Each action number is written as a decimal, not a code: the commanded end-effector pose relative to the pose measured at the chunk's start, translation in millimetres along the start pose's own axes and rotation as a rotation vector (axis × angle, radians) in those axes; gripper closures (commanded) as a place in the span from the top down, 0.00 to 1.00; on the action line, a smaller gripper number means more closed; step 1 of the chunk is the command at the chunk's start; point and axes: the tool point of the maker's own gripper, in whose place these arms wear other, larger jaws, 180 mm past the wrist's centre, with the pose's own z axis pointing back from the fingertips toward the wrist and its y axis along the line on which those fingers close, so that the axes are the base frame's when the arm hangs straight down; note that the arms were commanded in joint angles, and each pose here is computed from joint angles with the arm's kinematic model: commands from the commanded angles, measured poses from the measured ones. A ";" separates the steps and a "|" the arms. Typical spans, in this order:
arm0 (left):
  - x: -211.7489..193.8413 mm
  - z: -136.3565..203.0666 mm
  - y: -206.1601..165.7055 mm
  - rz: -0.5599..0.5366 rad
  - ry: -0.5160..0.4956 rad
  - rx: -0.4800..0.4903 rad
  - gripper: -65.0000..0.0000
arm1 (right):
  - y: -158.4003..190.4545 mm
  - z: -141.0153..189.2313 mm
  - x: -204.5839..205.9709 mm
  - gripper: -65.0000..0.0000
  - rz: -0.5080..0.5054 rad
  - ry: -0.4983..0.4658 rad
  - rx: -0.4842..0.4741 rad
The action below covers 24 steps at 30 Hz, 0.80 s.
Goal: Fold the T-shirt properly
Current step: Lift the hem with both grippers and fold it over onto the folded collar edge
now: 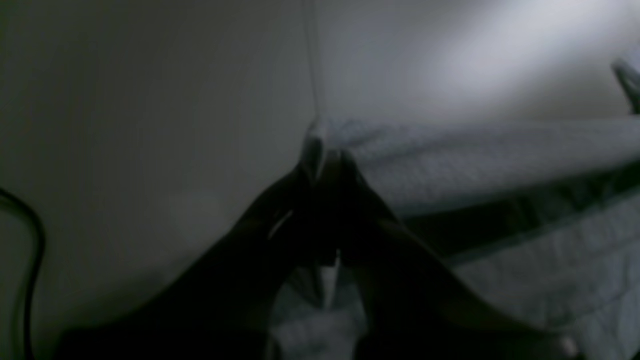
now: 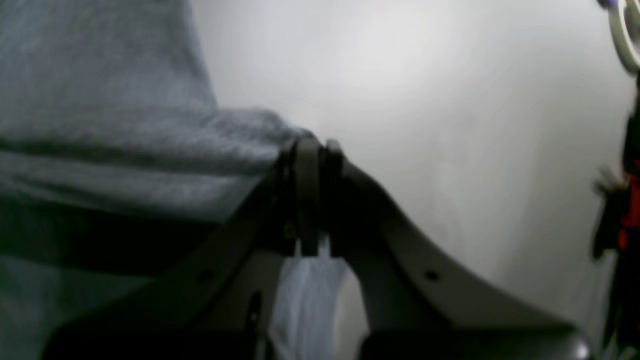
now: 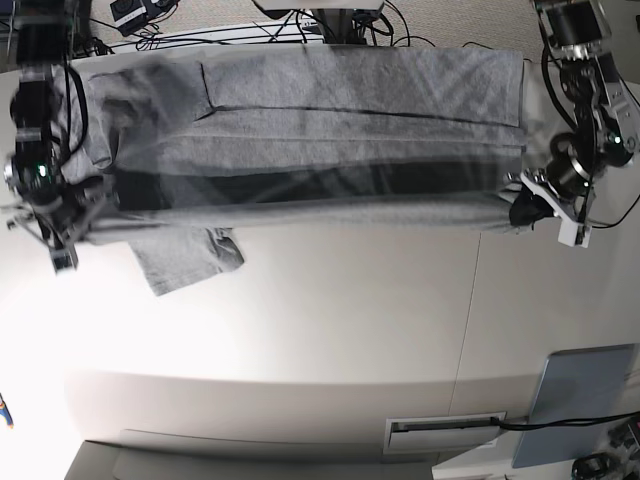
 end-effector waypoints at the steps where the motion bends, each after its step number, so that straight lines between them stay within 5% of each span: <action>1: 10.4 8.3 0.7 -0.029 -0.032 0.005 0.00 | -14.7 10.7 6.1 0.00 0.017 -0.032 -0.041; 14: -54.1 35.0 -10.0 0.012 0.057 -0.003 0.00 | -7.0 66.6 -45.6 0.00 0.089 0.011 -0.136; 24: -68.6 40.0 -10.8 0.022 0.090 -0.002 0.00 | 10.4 72.0 -83.1 0.00 0.062 0.100 -0.155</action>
